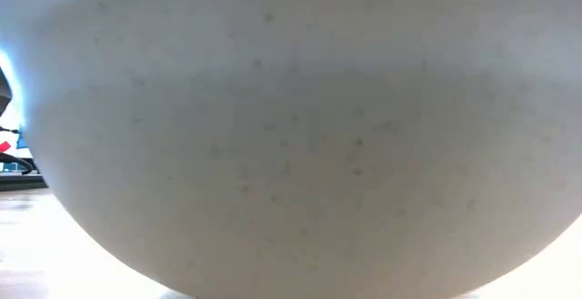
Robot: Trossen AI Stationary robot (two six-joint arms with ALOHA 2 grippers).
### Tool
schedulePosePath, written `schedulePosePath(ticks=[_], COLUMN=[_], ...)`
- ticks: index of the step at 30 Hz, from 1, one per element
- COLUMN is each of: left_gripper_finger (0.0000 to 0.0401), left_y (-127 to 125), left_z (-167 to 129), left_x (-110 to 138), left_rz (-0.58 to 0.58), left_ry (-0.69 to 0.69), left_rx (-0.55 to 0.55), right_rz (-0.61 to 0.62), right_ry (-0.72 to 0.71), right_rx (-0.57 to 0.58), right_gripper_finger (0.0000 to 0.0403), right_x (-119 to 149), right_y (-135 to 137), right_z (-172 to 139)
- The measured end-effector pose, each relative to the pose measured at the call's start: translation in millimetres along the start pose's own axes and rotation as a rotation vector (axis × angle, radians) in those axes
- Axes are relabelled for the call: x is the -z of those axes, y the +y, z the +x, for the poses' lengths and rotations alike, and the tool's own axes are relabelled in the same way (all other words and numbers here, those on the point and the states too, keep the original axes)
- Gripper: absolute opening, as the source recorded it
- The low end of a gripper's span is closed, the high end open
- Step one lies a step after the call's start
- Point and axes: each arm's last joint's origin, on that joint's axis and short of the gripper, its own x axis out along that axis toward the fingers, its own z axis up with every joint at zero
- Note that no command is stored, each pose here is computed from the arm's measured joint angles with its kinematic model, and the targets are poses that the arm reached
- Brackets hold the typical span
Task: Nest bowls inside each other
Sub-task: Stack the white bowl on the black bowl
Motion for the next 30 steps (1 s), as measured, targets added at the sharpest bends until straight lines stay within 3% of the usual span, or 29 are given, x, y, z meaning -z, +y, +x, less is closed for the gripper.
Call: schedulePosePath(ticks=[6,13,17,22,26,30], left_gripper_finger=[0.0164,0.0164,0.0164,0.0164,0.0164,0.0164], left_y=[-18,-105,-166,-228,-253,-264], left_z=[-36,-49,-31,15,49,58], left_x=[18,62,98,159,202,221], left_rz=[-0.029,0.141,0.228,0.348,0.444,0.632], left_ry=[-0.054,-0.093,-0.249,-0.498,-0.646,-0.741], left_rx=[0.006,-0.092,-0.214,-0.248,-0.263,-0.303], right_rz=[-0.004,-0.053,-0.079,-0.068,-0.062,-0.054], right_ry=[-0.001,-0.024,-0.042,-0.140,-0.275,-0.417], right_rx=[-0.050,-0.230,-0.278,-0.313,-0.324,-0.408], right_gripper_finger=[0.0068,0.0068,0.0068,0.0068,0.0068,0.0068], right_x=[0,0,-1,-10,-23,-35], right_y=[2,21,30,36,39,47], right_z=[0,-8,-13,-19,-23,-22])
